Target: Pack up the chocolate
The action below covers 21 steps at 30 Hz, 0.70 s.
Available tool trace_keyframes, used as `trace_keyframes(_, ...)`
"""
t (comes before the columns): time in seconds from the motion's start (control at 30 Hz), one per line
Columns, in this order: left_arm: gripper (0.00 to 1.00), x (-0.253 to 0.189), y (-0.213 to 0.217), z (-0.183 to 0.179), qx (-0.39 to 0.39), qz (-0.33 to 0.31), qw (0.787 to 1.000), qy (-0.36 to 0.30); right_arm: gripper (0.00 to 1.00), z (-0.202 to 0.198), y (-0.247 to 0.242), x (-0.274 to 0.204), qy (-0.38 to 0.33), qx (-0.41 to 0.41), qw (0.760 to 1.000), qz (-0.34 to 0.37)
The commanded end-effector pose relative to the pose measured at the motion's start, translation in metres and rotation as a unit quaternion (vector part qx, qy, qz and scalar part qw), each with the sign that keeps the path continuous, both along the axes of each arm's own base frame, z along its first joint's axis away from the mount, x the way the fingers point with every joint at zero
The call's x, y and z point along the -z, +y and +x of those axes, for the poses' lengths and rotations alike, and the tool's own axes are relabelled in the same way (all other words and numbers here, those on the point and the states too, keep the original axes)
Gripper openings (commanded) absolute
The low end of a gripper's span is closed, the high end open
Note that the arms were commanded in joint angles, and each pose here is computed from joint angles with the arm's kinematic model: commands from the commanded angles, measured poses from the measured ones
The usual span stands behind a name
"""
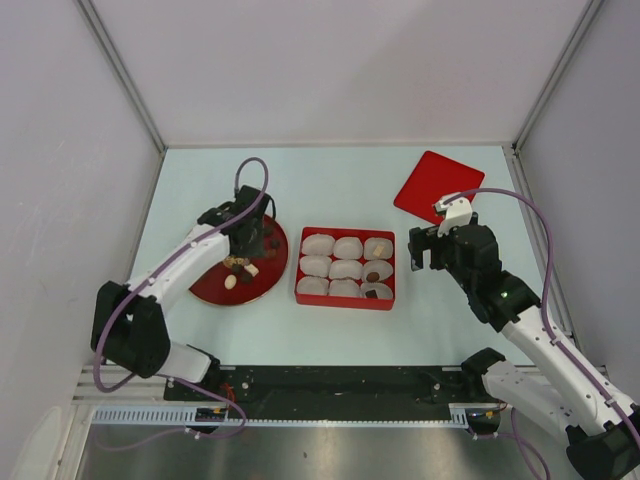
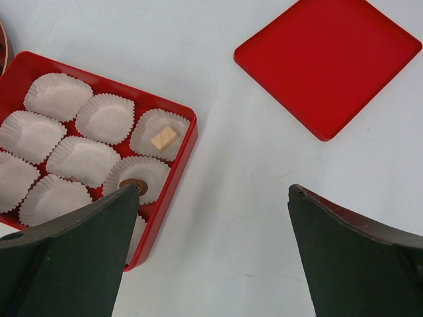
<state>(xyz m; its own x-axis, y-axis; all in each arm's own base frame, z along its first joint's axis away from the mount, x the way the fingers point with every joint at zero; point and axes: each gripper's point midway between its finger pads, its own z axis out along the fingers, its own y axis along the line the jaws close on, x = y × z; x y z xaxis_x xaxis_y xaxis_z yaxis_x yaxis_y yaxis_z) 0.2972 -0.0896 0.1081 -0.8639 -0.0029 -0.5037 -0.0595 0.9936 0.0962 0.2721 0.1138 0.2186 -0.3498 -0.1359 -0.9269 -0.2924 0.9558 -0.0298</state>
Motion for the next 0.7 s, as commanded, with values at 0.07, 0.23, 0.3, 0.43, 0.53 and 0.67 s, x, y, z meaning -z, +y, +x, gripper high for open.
trace_keyframes(0.07,0.03,-0.048,-0.005,0.003,0.054,-0.021,0.997,-0.058,1.0,0.002,0.0,-0.016,-0.029,0.002,1.0,0.012)
trace_keyframes(0.23,0.04,-0.078,-0.029,-0.004,0.153,-0.054,0.982,-0.096,0.99,0.001,0.0,-0.016,-0.03,0.002,0.999,0.012)
trace_keyframes(0.3,0.04,-0.091,-0.041,-0.01,0.19,-0.064,0.973,-0.11,0.99,0.001,0.001,-0.016,-0.03,0.0,0.999,0.013)
trace_keyframes(0.43,0.04,-0.106,-0.07,-0.024,0.278,-0.078,0.949,-0.126,0.99,0.001,0.002,-0.017,-0.03,-0.003,0.999,0.014)
trace_keyframes(0.53,0.04,-0.106,-0.094,-0.039,0.335,-0.097,0.929,-0.122,0.99,0.001,0.002,-0.017,-0.031,-0.004,0.999,0.015)
trace_keyframes(0.67,0.05,-0.104,-0.124,-0.058,0.413,-0.111,0.897,-0.116,0.99,0.0,0.001,-0.018,-0.031,-0.002,0.999,0.015)
